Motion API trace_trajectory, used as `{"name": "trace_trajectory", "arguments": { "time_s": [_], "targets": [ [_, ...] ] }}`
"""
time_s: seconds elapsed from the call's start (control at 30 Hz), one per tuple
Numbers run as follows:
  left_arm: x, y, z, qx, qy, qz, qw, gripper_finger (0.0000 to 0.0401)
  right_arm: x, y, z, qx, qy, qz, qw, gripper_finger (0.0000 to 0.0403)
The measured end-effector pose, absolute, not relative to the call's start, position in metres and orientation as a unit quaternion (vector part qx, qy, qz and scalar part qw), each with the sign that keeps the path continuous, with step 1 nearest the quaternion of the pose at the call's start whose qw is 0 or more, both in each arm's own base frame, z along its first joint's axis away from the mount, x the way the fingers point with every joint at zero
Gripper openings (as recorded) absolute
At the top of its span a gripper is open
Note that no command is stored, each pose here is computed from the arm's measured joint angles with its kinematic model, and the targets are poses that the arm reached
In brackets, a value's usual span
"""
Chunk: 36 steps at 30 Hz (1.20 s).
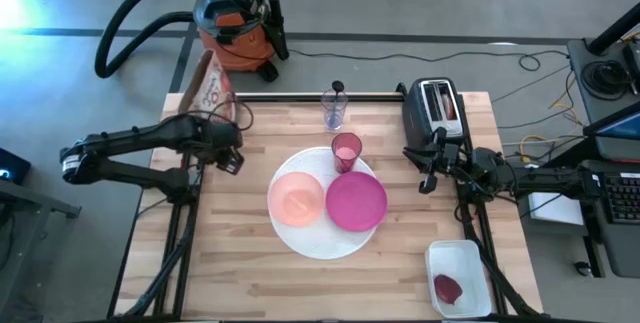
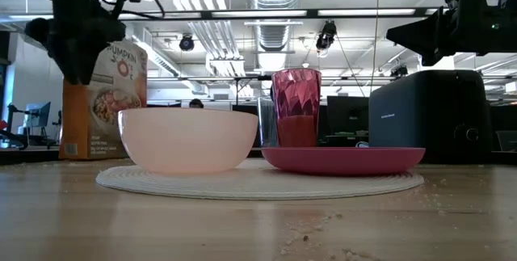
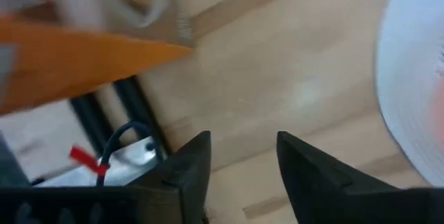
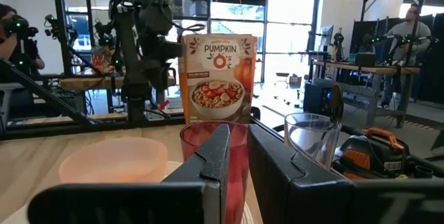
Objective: Arrange a breakfast setting
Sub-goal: Pour the cereal from the cereal box into the orange bowl
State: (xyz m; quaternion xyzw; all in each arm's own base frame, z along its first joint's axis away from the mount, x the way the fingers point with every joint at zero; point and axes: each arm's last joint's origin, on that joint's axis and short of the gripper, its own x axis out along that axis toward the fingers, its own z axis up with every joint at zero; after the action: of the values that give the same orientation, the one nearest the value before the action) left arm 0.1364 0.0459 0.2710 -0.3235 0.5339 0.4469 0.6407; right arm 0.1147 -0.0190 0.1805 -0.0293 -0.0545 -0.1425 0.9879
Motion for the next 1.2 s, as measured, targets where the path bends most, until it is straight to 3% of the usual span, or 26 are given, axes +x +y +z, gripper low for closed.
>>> {"name": "trace_trajectory", "arguments": {
  "time_s": [0.27, 0.57, 0.9, 1.2],
  "targets": [
    [0.125, 0.037, 0.280, -0.373, 0.506, 0.443, 0.640, 0.0209, 0.115, -0.019, 0.180, -0.029, -0.054, -0.143, 0.988, 0.0043],
    [0.108, 0.034, 0.291, -0.364, 0.459, 0.516, 0.624, 0.0258, 0.115, -0.019, 0.180, -0.029, -0.054, -0.143, 0.988, 0.0043],
    [0.104, 0.039, 0.294, -0.318, 0.385, 0.598, 0.627, 0.0269, 0.115, -0.019, 0.180, -0.029, -0.054, -0.143, 0.988, 0.0043],
    [0.107, 0.038, 0.291, -0.316, 0.385, 0.617, 0.610, 0.0288, 0.115, -0.019, 0.180, -0.029, -0.053, -0.143, 0.988, 0.0043]
  ]
}}
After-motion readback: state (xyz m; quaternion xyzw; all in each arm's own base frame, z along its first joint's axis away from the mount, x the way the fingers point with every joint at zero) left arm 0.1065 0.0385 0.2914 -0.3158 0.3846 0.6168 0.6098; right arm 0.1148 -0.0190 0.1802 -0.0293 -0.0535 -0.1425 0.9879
